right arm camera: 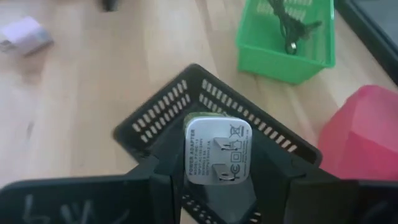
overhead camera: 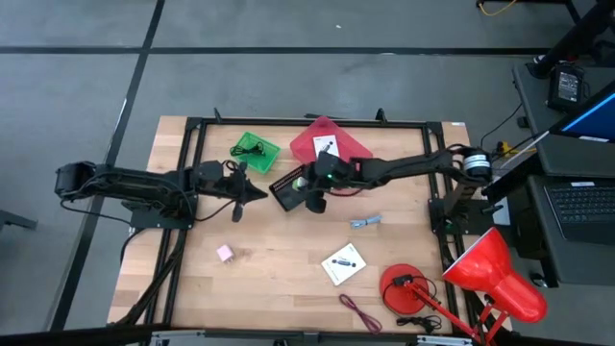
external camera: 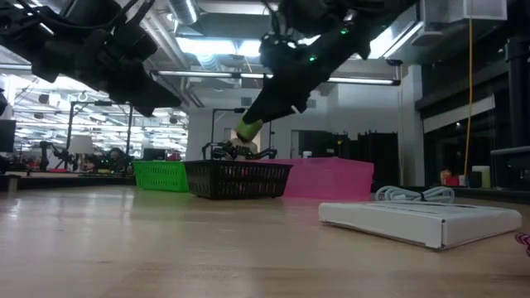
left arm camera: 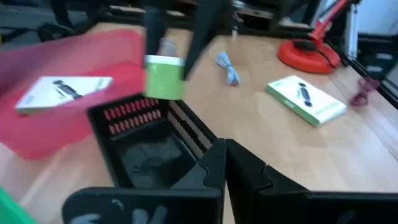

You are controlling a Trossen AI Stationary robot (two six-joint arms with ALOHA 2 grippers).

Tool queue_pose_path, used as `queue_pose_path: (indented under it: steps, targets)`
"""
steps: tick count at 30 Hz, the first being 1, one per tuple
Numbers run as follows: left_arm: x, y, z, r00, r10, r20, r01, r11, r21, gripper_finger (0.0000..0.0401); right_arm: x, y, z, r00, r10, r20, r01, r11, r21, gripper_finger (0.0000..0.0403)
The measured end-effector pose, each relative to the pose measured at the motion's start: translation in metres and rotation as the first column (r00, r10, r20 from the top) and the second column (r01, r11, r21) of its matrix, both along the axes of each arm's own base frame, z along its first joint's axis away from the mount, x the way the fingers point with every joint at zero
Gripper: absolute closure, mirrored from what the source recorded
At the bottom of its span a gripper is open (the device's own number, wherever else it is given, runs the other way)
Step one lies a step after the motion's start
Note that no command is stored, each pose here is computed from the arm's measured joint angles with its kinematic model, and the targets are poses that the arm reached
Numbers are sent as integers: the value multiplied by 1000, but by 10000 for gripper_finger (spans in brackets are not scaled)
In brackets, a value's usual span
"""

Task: Pick and place items into bin
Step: Put the green charger adapter into the black bin

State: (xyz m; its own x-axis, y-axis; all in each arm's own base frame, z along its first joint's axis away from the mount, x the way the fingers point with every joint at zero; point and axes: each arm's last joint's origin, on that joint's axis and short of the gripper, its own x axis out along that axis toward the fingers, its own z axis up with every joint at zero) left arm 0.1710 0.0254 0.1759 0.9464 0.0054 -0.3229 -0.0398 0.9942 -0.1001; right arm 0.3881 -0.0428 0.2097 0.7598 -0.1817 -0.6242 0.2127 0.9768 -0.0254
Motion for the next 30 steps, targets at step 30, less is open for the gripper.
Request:
queue_pose_path:
  steps: [30]
  targets:
    - [1,-33,-2,997,-70,-21,70,997,14,397,23,-37,-26,975,-109,-192,122,991,56,283]
